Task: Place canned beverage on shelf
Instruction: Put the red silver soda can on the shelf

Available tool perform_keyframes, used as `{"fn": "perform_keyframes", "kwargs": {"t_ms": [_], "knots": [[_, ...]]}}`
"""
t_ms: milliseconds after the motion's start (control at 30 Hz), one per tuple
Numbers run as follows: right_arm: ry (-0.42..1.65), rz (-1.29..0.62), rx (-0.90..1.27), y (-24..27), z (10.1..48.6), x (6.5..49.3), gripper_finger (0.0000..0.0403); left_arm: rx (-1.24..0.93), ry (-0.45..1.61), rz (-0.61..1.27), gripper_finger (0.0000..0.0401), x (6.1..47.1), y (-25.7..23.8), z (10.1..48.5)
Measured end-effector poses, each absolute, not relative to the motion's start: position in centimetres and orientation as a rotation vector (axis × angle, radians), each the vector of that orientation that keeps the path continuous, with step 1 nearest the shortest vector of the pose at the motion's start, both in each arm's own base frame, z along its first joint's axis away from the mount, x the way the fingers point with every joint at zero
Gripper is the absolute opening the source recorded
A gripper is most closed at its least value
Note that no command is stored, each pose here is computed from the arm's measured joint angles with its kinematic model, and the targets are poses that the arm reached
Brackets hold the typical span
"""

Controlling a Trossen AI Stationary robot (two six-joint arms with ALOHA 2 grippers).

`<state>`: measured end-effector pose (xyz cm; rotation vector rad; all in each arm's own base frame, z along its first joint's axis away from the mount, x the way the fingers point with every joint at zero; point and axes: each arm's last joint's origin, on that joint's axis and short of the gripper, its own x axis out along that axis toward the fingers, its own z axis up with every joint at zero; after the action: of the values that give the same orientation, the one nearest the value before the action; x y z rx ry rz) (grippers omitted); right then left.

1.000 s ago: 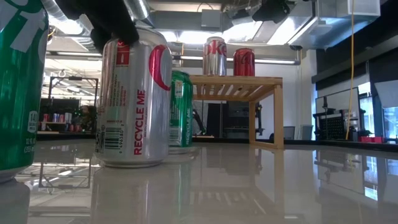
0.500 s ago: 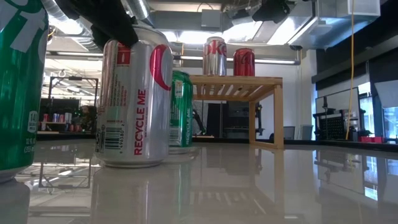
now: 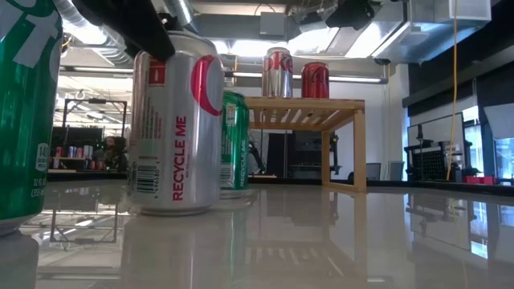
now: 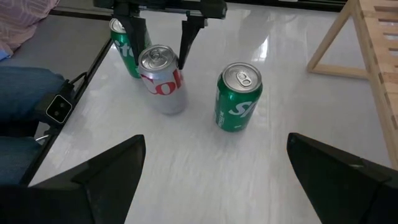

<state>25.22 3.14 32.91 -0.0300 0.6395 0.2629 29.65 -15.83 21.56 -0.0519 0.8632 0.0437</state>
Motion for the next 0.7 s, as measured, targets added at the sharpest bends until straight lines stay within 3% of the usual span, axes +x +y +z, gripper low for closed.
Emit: {"fn": "perform_keyframes", "kwargs": {"t_ms": [333,700], "knots": [[0.627,0.264,-0.018,3.3,32.5,26.2,0.0386,0.067,0.848,0.007,0.0290,30.4,-14.6,21.7],[0.560,0.453,-0.039,3.8,32.6,27.0,0.0386,0.017,0.826,-0.003,0.0289,32.0,-12.2,21.9]]}}
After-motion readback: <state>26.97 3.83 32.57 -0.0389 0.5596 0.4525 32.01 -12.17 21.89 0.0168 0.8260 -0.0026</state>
